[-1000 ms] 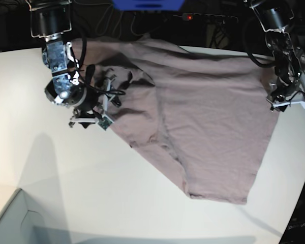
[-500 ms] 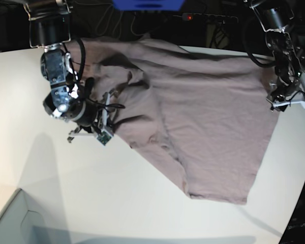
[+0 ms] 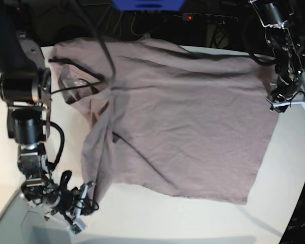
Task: Layout the t-shirt on the table in an organized manner, then fold the t-shirt properly
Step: 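Pull the grasped shirt side with the right gripper to straighten it, then release the shirt and move the right gripper back over the shirt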
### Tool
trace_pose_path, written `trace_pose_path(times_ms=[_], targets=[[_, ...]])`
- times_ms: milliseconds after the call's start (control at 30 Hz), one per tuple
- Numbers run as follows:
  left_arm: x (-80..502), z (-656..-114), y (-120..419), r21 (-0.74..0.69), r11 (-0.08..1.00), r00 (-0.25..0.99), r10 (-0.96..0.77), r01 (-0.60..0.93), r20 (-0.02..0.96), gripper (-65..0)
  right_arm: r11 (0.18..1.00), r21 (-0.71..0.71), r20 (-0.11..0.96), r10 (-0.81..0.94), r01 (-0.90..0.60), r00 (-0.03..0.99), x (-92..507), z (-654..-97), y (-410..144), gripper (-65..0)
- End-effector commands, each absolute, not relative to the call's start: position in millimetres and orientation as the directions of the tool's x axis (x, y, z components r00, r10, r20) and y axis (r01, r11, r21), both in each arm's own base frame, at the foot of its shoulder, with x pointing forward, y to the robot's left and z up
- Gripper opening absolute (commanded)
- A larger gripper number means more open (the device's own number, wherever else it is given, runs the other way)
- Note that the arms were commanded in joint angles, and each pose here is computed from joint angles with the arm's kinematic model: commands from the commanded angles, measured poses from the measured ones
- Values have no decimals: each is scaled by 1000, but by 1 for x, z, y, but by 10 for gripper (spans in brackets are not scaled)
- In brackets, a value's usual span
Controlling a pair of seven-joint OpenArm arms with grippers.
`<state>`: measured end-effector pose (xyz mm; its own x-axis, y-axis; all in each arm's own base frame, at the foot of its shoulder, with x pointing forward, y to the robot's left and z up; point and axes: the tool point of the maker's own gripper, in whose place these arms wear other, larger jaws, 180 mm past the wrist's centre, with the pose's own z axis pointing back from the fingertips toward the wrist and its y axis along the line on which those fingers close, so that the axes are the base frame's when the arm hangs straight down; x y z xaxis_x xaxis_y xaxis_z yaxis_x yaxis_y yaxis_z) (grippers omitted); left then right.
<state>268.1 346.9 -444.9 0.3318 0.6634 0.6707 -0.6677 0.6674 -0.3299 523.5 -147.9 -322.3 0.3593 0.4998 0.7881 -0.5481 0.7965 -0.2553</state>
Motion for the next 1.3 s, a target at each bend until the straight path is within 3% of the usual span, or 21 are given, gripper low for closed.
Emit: trace_pose_path(times_ms=[0, 200, 400, 467, 567, 867, 1100, 1267], targets=[[275, -430, 356, -332, 679, 304, 639, -655, 707, -306, 804, -276, 826, 479, -527, 298, 542, -290, -154, -650], [275, -430, 357, -325, 682, 309, 634, -655, 709, -306, 841, -274, 900, 395, -466, 183, 570, -257, -168, -632], [270, -433, 356, -318, 681, 316, 635, -659, 705, -306, 859, -495, 857, 508, -132, 87, 593, -224, -218, -368], [269, -434, 356, -317, 681, 317, 635, -660, 704, -306, 855, -517, 850, 519, -46, 90, 593, -218, -232, -308], [269, -434, 357, -316, 682, 318, 634, -660, 705, -306, 852, -523, 849, 518, 25, 103, 592, -215, -245, -303], [269, -436, 356, -316, 680, 321, 638, -661, 700, -306, 848, -529, 834, 526, -31, 168, 572, -265, -242, -299], [268, -436, 356, -315, 681, 322, 637, -661, 700, -306, 852, -522, 836, 518, -28, 181, 570, -269, -243, -298], [268, -435, 360, -308, 683, 322, 631, -662, 705, -306, 854, -515, 814, 514, -71, 271, 540, -313, -228, -297]])
